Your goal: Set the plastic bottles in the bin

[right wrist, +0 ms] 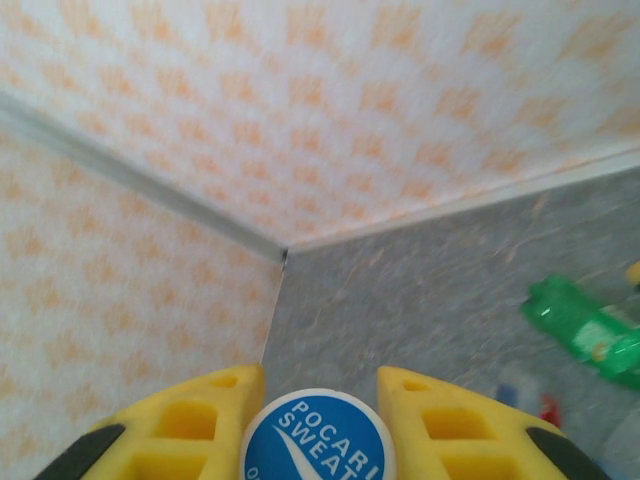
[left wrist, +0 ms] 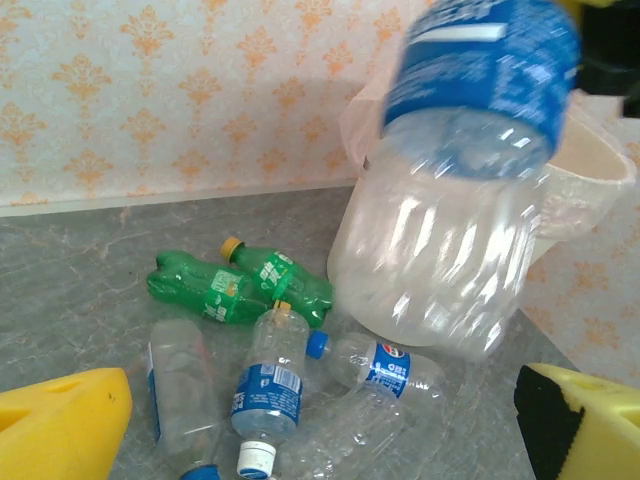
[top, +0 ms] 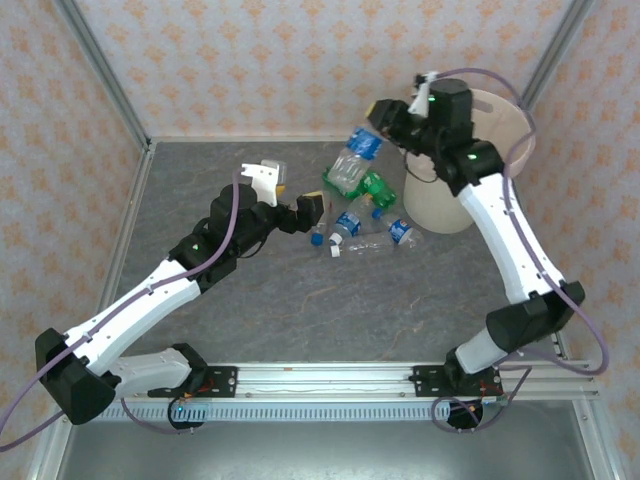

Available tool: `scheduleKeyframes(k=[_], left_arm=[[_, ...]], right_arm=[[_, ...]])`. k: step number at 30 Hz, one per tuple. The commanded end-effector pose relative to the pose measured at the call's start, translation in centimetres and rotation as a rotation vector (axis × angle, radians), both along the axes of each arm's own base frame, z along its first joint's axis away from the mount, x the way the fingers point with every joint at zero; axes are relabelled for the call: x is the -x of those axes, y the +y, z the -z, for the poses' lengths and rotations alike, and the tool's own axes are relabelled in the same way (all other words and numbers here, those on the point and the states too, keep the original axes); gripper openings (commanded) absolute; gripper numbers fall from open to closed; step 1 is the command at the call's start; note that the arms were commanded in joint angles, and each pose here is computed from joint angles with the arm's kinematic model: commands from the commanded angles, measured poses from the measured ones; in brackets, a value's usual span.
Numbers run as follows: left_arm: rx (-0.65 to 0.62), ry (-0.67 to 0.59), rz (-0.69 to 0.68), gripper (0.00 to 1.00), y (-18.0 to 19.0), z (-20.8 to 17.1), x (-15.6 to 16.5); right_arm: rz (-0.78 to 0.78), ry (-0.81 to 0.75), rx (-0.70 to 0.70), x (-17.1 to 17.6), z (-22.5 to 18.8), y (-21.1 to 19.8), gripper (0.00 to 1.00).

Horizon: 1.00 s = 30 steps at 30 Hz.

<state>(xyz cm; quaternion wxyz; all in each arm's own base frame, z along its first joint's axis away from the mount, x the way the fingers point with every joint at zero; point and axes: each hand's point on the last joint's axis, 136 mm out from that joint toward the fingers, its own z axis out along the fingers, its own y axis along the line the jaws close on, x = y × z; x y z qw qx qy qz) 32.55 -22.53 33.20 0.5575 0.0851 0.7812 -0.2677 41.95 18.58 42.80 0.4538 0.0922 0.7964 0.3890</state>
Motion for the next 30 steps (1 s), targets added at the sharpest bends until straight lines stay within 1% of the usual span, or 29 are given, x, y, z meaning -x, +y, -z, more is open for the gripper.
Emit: scheduleKeyframes(k=[1, 7, 12, 20, 24, 27, 30], left_arm=[[0.018, -0.026, -0.019, 0.99, 0.2, -1.1, 0.0], [0.013, -0.013, -0.037, 0.99, 0.6, -0.8, 0.0], [0.013, 0.011, -0.055, 0.99, 1.1, -0.1, 0.2], [-0.016, 0.051, -0.085, 0.99, 1.8, 1.0, 0.4], [-0.024, 0.066, -0.095, 0.99, 2.1, 1.4, 0.5], [-0.018, 0.073, -0.099, 0.99, 2.1, 2.1, 0.5], [-0.022, 0.079, -0.096, 0.99, 1.9, 2.3, 0.2]], right_arm=[[0.174, -0.087, -0.027, 0.1, -3.3, -5.6, 0.20], [0.436, -0.126, 0.007, 0.1, -4.8, -15.0, 0.20], [0.615, -0.147, 0.096, 0.2, -5.1, -20.0, 0.20], [0.765, -0.150, 0.244, -0.3, -4.9, -23.9, 0.20], [0.775, -0.119, 0.287, -1.6, -3.7, -24.4, 0.23], [0.785, -0.089, 0.325, -2.4, -2.4, -24.8, 0.24], [0.790, -0.077, 0.347, -3.0, -1.9, -25.1, 0.23]])
